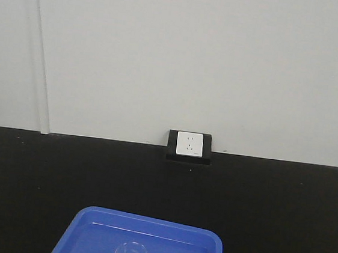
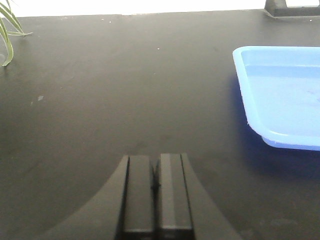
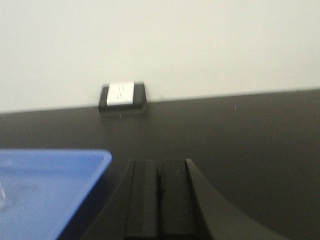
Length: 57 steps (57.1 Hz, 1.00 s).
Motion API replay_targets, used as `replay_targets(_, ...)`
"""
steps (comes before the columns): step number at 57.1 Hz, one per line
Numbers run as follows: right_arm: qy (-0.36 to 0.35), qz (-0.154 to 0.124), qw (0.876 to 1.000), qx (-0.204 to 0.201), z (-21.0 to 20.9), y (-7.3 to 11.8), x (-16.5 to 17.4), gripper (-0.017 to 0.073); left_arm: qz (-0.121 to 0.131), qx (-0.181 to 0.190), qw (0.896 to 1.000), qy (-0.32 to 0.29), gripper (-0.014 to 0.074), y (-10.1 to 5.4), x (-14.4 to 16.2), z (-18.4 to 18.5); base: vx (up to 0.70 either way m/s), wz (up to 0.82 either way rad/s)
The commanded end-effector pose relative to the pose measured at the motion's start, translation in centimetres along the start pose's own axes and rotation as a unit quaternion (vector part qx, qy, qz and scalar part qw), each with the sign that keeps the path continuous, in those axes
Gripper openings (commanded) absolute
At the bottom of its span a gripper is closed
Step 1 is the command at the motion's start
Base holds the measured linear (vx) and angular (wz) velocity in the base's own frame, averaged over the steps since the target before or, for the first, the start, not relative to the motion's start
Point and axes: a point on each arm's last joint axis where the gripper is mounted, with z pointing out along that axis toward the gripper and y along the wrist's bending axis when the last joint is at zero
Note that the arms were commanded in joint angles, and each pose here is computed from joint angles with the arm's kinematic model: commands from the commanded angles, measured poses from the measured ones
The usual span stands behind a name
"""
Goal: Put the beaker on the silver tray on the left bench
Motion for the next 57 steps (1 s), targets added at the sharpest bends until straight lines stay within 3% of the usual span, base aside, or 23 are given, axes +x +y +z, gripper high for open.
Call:
replay_targets(1, -0.107, -0.008, 0.994, -0.012, -0.6, 0.4, -3.5, -0.0003, -0.002, 0.004, 0.999, -0.033, 0.0001, -0.1, 0.1, 0.2, 0.0, 0.0)
replay_targets(7, -0.16, -0.009, 0.987, -0.017, -1.3, 0.8, -7.9, -0.0003, -0.002, 0.004, 0.999, -0.033, 0.0001, -0.1, 0.1, 0.2, 0.0, 0.0)
replay_targets(10, -0.172, -0.023, 0.985, -0.016, -1.2, 1.0, -10.0, -0.0003, -0.002, 0.004, 0.999, -0.033, 0.0001, -0.1, 0.1, 0.2, 0.0, 0.0)
replay_targets(17, -0.157, -0.064, 0.985, -0.01, 1.1, 1.4, -14.1, -0.0003, -0.002, 0.004, 0.999, -0.033, 0.0001, -0.1, 0.1, 0.2, 0.0, 0.0)
replay_targets(26, -0.124, -0.073, 0.989, -0.009, 5.7, 1.8, -17.5, -0.0003, -0.002, 0.004, 0.999, -0.033, 0.0001, -0.1, 0.1, 0.2, 0.0, 0.0)
replay_targets(42, -0.089, -0.065, 0.994, -0.015, 13.0, 1.8, -16.3, -0.0003, -0.002, 0.004, 0.999, -0.033, 0.0001, -0.1, 0.1, 0.2, 0.0, 0.0)
replay_targets(57, -0.083, -0.064, 0.994, -0.018, 14.9, 1.7, -15.3, 0.0028, -0.002, 0.004, 0.999, -0.033, 0.0001, -0.1, 0.1, 0.2, 0.0, 0.0)
